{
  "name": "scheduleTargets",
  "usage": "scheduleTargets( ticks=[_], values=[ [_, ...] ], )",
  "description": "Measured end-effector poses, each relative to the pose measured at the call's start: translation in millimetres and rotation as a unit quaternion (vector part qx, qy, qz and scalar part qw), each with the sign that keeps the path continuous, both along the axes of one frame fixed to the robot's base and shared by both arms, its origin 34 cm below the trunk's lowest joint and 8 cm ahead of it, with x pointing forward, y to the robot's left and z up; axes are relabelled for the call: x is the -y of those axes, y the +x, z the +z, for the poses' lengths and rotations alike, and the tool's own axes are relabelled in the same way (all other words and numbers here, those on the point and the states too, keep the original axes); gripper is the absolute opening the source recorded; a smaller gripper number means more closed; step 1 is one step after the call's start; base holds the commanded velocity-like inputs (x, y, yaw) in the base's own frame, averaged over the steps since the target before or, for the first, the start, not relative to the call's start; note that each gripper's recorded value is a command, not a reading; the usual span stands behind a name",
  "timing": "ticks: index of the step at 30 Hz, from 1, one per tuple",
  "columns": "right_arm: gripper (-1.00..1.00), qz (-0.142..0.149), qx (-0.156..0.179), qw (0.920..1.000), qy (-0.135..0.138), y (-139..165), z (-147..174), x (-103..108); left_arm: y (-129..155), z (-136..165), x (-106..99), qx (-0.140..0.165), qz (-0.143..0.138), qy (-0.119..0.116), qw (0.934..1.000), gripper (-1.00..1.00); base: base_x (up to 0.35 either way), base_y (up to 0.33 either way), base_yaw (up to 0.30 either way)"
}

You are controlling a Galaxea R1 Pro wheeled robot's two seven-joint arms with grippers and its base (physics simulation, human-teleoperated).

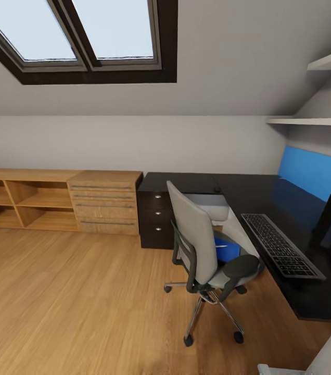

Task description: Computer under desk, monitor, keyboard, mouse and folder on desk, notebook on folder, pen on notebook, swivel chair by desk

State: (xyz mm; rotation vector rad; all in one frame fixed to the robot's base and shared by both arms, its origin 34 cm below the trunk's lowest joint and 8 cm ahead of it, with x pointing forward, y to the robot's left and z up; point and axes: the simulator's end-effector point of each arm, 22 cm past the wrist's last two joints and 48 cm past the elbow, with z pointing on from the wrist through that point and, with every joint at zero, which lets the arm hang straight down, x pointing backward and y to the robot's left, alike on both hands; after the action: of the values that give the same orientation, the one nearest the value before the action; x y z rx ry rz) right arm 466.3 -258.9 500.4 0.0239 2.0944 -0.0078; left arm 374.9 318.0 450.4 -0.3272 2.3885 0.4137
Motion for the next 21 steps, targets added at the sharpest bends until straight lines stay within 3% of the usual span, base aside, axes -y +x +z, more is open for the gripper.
scheduleTargets(
  ticks=[21],
  values=[
    [1.00, -0.001, -0.019, 0.9998, -0.001, -14, -53, 1, -15, -48, 0, -0.016, 0.000, 0.000, 0.9999, 1.00, 0.000, 0.000, 0.000]
  ],
)
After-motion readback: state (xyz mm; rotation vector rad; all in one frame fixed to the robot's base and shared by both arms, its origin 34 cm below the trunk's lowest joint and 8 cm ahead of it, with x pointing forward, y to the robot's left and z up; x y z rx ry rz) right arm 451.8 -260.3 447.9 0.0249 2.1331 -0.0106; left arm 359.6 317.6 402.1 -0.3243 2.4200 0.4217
